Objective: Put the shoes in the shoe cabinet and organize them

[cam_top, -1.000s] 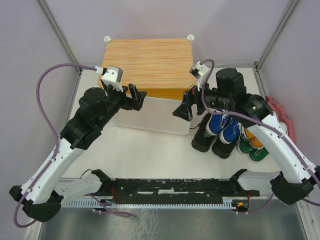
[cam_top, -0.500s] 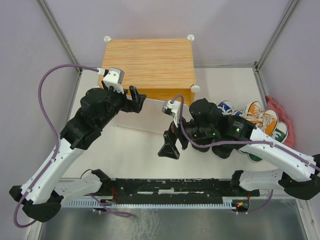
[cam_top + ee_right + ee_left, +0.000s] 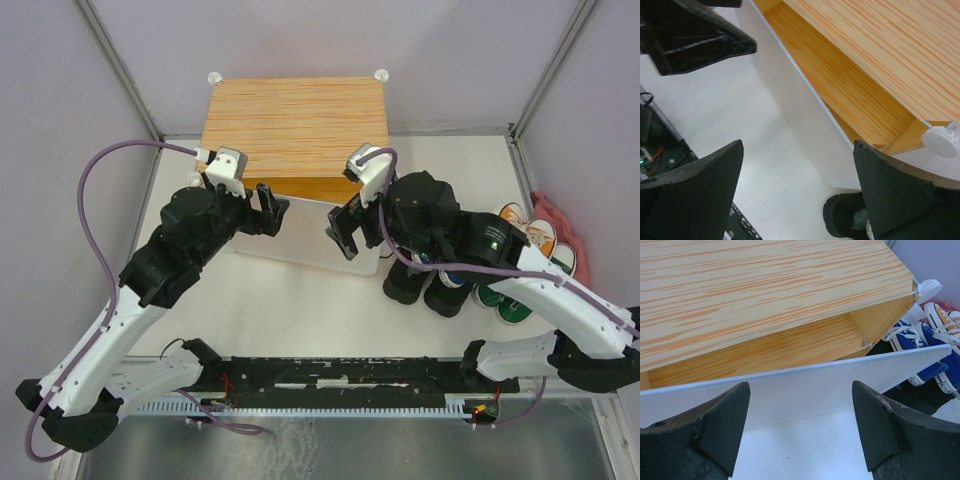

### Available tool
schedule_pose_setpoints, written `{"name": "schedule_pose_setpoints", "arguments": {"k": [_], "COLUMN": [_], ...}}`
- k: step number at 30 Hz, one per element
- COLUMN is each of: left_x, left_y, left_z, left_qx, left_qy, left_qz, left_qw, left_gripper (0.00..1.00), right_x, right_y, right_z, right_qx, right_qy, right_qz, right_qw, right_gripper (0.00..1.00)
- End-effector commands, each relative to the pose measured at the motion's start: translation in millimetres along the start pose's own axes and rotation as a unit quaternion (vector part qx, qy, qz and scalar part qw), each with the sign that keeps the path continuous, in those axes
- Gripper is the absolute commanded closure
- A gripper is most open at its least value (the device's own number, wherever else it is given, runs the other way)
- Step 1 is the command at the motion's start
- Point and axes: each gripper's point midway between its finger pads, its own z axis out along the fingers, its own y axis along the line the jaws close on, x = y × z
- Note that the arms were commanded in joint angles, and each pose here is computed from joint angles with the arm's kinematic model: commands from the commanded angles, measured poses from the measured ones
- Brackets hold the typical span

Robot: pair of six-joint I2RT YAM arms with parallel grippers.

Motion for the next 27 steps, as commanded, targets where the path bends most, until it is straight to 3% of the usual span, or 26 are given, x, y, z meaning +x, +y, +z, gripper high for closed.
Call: {"name": "schedule_pose_setpoints", "arguments": {"k": [1,8,15,22,27], "left_x": [-10,-14,-25,-33,-45], "left_y": [-2,2,1,2,0], "left_z": [-10,-15,-20,-23,-25], "left_qx": [0.009,0.003,0.002,-0.002,-0.002], "left_qy": [-0.021,-0.022,-0.029,-0.034,-0.035], "left_qz": [0.003,0.013,0.015,0.017,0.02], "left_qw": [1.0,1.0,0.999,0.999,0.999], "left_gripper": [0.12,0.12,0.12,0.12,0.12], "right_x": [-6,27,51,61,46], "right_y": [-31,-42,-25,50,136], "right_z": [15,27,24,-12,-61], "right_qx": [0.095,0.114,0.047,-0.174,-0.402], "right_qy": [0.004,0.053,0.083,0.099,0.054], "right_qz": [-0.019,-0.008,-0.012,0.03,0.082], "right_qw": [0.995,0.992,0.995,0.979,0.91], "right_gripper": [0.01,0.01,0.01,0.01,0.01]}}
